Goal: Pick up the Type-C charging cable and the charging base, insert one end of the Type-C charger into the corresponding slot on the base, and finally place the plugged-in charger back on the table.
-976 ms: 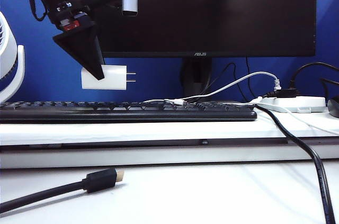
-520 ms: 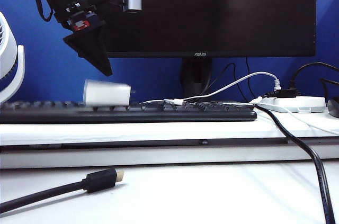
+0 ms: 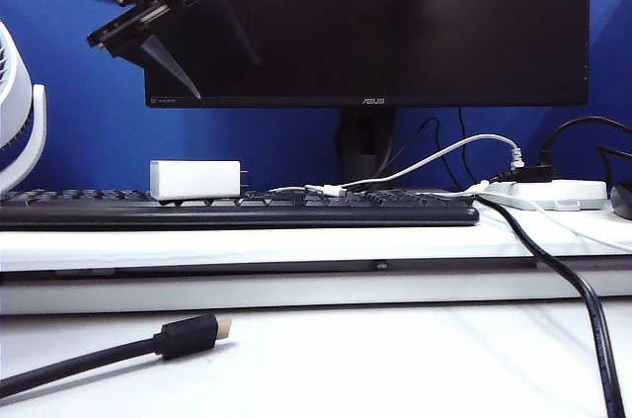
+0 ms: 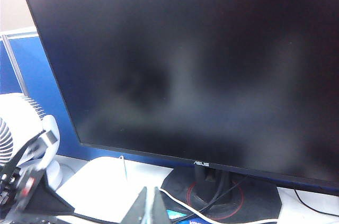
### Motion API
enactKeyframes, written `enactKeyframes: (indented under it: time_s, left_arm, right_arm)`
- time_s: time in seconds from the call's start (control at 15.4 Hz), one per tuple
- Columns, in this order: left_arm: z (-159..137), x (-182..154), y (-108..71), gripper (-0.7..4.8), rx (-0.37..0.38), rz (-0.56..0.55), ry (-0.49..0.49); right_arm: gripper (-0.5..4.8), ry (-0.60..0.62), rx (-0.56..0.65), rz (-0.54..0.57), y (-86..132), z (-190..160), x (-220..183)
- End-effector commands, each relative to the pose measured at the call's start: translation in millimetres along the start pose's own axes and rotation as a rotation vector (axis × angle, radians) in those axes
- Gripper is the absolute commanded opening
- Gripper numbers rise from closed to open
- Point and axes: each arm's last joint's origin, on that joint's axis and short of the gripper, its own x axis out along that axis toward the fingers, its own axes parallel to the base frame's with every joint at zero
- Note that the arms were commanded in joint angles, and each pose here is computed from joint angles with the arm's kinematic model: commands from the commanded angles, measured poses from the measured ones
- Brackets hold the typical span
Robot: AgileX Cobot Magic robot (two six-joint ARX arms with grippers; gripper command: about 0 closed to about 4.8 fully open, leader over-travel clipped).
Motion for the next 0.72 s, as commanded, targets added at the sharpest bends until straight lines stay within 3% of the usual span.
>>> enactKeyframes:
  time_s: [0.07, 0.26, 0.39, 0.59, 0.72]
  left_arm:
    - [-5, -1, -4.6, 4.03, -0.26, -0.109, 0.115]
    - [-18, -2, 3.5, 4.04, -0.324, 0.031, 0.2]
    - [-29, -4, 8.9, 4.04, -0.405, 0.156, 0.265]
    - [-40, -2, -2.9, 4.04, -0.433, 0.17, 0.297]
    - [-44, 2, -14.6, 4.04, -0.434, 0.175, 0.253]
  right_arm:
    - [-0.01, -0.03, -0.009, 0.012, 2, 5, -3]
    - [-0.01, -0.034, -0.011, 0.012, 3, 6, -4]
    - [-0.01, -0.035, -0.011, 0.012, 3, 6, -5]
    - [-0.02, -0.035, -0.011, 0.012, 3, 6, -4]
    - [-0.02, -0.037, -0.012, 0.013, 3, 6, -5]
